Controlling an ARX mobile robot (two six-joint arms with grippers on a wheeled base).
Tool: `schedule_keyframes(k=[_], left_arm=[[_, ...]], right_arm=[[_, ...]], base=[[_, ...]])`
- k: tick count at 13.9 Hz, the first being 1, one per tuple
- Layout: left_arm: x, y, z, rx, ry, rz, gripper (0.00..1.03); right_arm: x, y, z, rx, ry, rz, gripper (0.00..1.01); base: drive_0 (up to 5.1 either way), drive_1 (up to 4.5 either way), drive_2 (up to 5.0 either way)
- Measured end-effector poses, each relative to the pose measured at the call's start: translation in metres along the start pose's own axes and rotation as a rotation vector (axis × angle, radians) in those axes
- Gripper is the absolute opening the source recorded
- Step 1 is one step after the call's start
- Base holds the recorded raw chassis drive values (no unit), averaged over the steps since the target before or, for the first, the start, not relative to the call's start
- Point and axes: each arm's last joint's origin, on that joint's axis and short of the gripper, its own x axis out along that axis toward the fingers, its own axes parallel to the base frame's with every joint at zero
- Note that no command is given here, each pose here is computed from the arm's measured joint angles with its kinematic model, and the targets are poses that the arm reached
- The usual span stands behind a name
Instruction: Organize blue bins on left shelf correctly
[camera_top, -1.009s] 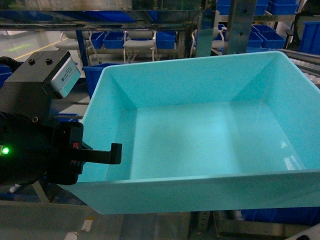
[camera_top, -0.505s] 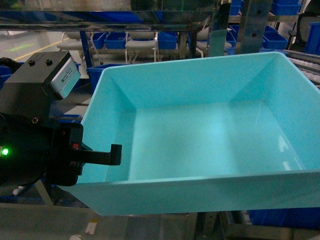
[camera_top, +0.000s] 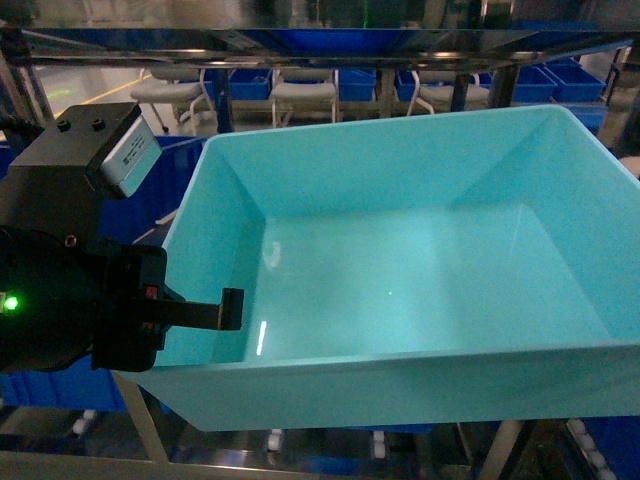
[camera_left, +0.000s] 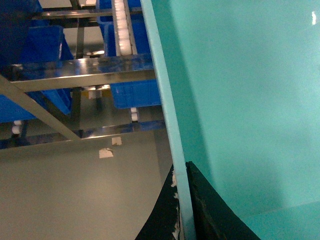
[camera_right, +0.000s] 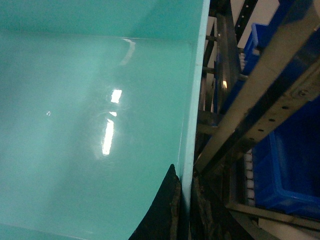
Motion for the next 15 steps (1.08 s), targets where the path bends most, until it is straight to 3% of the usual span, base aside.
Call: schedule_keyframes(k=[3,11,15], left_arm=[[0.0000,0.0000,0.0000,0.000,0.000,0.000,0.02],[0.0000,0.0005,0.0000,-0.001,0.001,0.002,0.02],[0.0000,0.0006,-0.0002,-0.001,0.002,0.002,0.02]], right_arm=[[0.0000,0.0000,0.0000,0.000,0.000,0.000,0.02],[0.0000,0.0013,0.0000,-0.003,0.000,0.002,0.02],[0.0000,0.0013,-0.0001,-0.003,0.001,0.002,0.02]], base=[[-4.5,4.04,0.6],[0.0,0.00,0.0],[0.1,4.00,-3.9]])
